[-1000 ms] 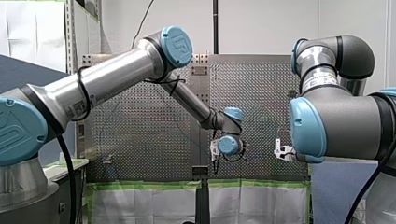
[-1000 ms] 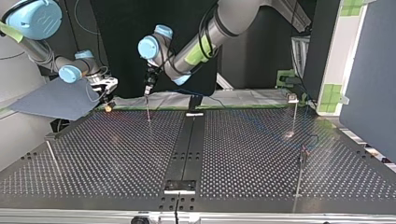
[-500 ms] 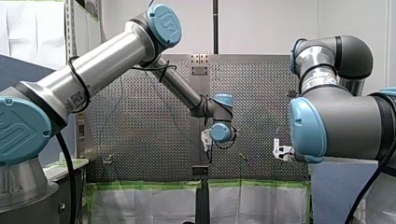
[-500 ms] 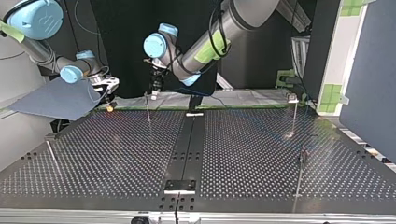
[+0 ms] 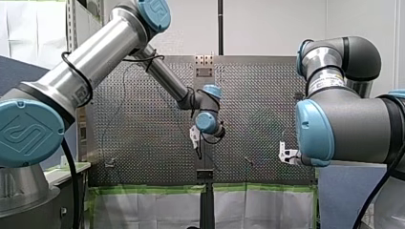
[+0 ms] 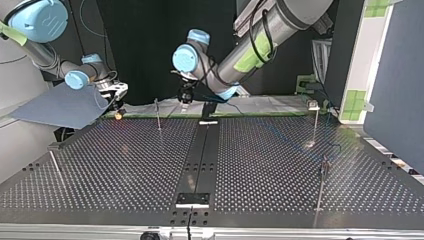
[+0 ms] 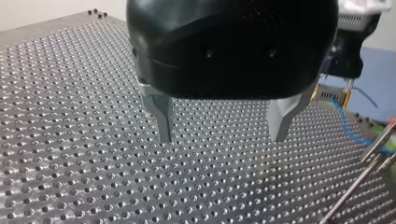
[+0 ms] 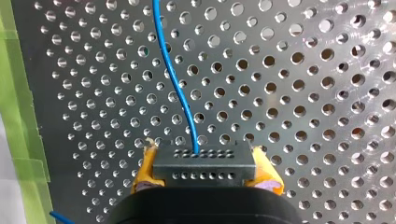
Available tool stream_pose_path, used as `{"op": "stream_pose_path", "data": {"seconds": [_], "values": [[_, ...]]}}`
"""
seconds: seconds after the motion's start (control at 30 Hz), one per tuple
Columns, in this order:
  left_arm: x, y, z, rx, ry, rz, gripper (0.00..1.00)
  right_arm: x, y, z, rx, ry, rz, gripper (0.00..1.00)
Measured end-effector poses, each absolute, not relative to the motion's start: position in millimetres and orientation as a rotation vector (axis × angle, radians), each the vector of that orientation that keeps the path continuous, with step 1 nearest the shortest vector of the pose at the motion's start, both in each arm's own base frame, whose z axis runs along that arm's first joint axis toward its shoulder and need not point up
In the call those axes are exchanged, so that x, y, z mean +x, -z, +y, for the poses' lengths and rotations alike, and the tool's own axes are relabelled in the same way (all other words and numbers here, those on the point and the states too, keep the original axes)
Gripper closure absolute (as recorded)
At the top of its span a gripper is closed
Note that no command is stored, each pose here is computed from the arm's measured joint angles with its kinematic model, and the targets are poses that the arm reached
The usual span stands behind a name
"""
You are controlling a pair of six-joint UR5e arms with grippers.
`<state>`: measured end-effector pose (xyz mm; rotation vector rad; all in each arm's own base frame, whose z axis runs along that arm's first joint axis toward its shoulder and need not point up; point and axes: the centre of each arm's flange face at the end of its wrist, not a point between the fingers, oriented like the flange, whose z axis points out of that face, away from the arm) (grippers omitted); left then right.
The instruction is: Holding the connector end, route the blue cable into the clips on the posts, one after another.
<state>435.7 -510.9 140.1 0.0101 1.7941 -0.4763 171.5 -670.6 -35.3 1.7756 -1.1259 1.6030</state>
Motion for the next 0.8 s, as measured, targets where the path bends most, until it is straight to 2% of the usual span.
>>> {"op": "stream_pose_path", "data": {"seconds": [0.37, 0.57, 0.8], "values": [[403.8, -165.6, -487.8, 0.019, 0.471, 1.819, 0.0, 171.7, 35.3, -670.6, 1.776, -1.603, -1.124, 1.0], [383.0, -179.7, -469.8, 0.025, 0.414, 1.826, 0.0, 171.4, 35.6, -670.3, 1.778, -1.595, -1.124, 1.0], [364.6, -194.8, -454.4, 0.015, 0.411, 1.808, 0.0, 167.6, 37.9, -668.0, 1.792, -1.534, -1.134, 1.0]]}}
